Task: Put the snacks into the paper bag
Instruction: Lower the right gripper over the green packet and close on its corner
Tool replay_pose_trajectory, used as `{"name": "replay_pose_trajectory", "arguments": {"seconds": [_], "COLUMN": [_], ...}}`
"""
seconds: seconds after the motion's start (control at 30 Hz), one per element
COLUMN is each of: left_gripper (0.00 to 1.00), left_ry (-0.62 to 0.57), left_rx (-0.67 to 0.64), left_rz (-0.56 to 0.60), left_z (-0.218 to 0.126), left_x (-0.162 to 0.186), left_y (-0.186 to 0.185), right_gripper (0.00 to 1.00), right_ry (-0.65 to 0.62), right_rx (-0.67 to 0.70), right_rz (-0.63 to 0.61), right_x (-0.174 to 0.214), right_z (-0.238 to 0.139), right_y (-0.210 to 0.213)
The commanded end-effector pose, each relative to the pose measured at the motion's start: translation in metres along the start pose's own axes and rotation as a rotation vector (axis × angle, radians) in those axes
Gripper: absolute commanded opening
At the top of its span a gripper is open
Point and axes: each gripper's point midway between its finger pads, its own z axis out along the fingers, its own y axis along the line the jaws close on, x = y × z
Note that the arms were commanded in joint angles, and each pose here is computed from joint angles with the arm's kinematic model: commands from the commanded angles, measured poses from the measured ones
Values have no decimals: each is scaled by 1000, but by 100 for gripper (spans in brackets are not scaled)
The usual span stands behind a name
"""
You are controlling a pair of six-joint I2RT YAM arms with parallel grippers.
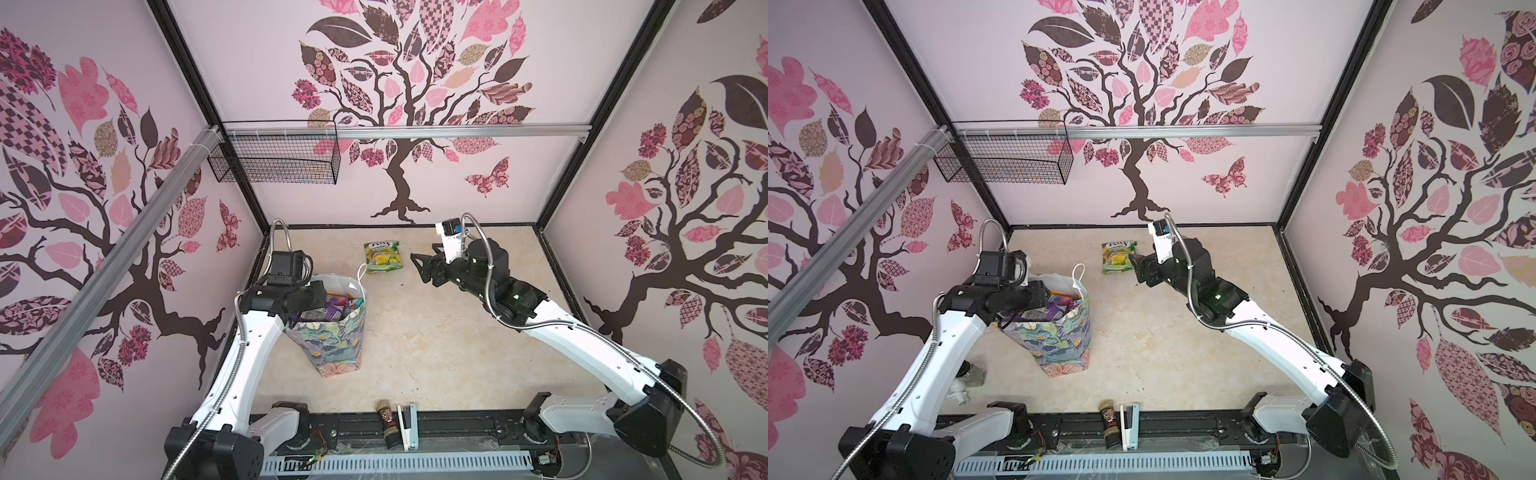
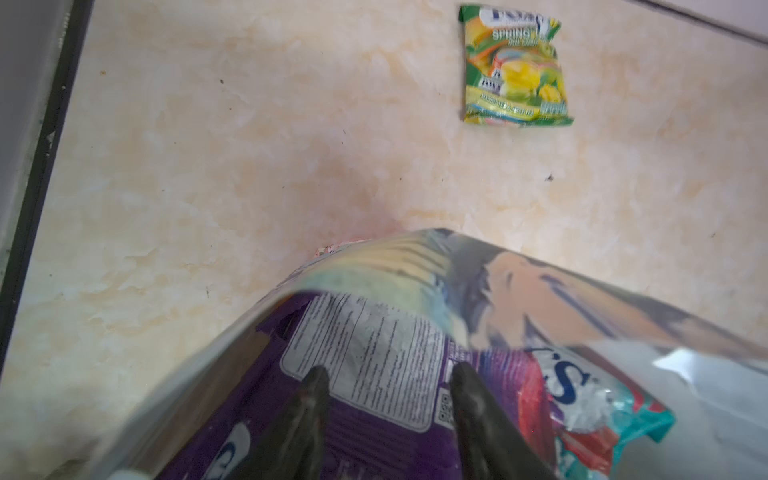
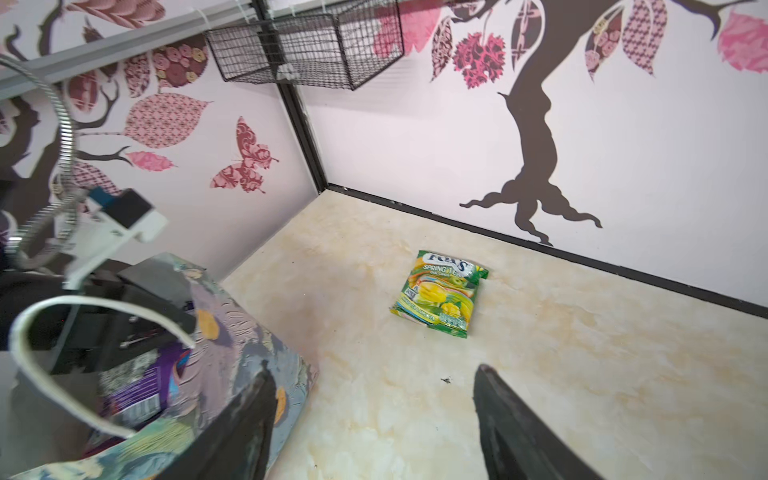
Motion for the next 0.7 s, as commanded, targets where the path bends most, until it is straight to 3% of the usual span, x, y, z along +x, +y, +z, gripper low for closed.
{"name": "replay_pose_trajectory", "arguments": {"seconds": [0.0,0.07,0.27,0.5,0.67], "left_gripper": [71,79,83,86,96], "left_ry": [-168,-236,-364,-367,-369], "left_rx": [-36,-83,-159,-176,-278], "left_rz": [-20,-38,-168,-198,-182], "left_z": [-53,-80,-139,-144,-151], "left_x": [-35,-44,-40,-9,11], "left_y": [2,11,55,66,81], "right_gripper": [78,80,82,83,83], "right_ry": [71,105,186,270,306], "right_rx": [-41,-46,-81,-7,8], "right_rz": [55,69,212,269,288], "right_x": [24,35,67,117,141], "right_z": [24,37,70,101,113], "right_y": [-4,-8,-35,-72,-81]}}
